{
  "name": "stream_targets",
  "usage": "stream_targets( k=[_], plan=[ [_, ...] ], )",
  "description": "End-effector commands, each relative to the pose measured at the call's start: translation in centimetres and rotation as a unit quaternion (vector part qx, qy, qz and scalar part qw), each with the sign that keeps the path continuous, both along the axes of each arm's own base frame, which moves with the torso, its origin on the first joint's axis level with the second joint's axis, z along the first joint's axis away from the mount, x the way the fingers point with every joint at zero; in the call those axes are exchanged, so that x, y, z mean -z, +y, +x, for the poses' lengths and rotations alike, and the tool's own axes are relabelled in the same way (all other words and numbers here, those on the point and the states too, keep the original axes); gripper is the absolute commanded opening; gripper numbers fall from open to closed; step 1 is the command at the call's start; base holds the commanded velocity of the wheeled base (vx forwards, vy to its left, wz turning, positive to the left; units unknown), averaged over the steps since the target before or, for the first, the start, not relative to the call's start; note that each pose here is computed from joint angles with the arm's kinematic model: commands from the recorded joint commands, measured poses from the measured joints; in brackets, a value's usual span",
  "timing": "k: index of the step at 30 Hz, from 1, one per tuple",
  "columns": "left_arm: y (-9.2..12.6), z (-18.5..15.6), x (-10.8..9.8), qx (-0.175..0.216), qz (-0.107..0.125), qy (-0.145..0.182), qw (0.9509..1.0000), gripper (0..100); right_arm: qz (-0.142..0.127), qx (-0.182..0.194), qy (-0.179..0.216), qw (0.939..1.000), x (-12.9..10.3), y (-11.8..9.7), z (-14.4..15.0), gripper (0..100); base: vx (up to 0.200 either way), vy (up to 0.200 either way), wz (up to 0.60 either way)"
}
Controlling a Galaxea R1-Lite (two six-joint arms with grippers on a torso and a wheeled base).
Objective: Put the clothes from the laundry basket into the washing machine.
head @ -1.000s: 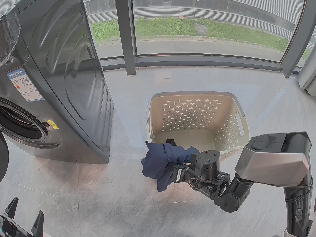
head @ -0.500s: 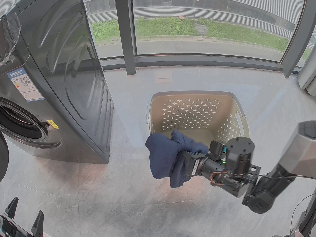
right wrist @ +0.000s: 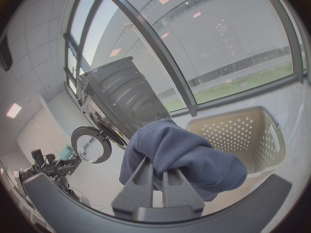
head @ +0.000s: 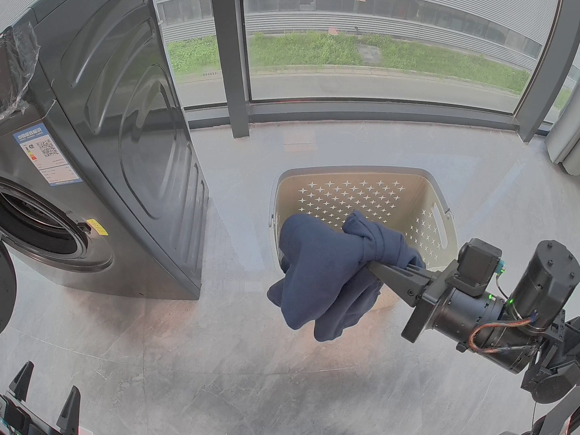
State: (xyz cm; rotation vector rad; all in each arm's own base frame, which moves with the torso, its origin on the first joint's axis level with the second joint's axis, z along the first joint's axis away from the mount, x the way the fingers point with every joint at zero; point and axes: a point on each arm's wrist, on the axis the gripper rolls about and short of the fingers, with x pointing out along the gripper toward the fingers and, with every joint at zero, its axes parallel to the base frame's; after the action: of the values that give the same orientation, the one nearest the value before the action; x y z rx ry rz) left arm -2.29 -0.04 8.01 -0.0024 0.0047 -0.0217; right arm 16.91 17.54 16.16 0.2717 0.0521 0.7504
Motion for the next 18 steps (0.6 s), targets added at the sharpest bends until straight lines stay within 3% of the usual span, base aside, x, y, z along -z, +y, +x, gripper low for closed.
stream_targets(
  k=[1,14,15,18],
  plan=[
    [0.0,0.0,0.5,0.0,0.0,0.002,1.0,100,0.007,-0.005,-0.034,0.9994,-0.9,-0.8,-1.0,0,-0.2,0.0,0.0],
    [0.0,0.0,0.5,0.0,-0.001,0.003,1.0,100,0.013,0.01,-0.044,0.9989,-1.2,-0.9,-0.6,0,-0.2,0.0,0.0],
    [0.0,0.0,0.5,0.0,-0.001,0.003,1.0,100,0.016,0.037,-0.048,0.9981,-1.5,-0.9,-0.4,0,-0.2,0.0,0.0],
    [0.0,0.0,0.5,0.0,0.0,0.003,1.0,100,0.022,0.065,-0.051,0.9964,-1.9,-1.0,0.0,0,-0.133,0.0,0.0]
  ],
)
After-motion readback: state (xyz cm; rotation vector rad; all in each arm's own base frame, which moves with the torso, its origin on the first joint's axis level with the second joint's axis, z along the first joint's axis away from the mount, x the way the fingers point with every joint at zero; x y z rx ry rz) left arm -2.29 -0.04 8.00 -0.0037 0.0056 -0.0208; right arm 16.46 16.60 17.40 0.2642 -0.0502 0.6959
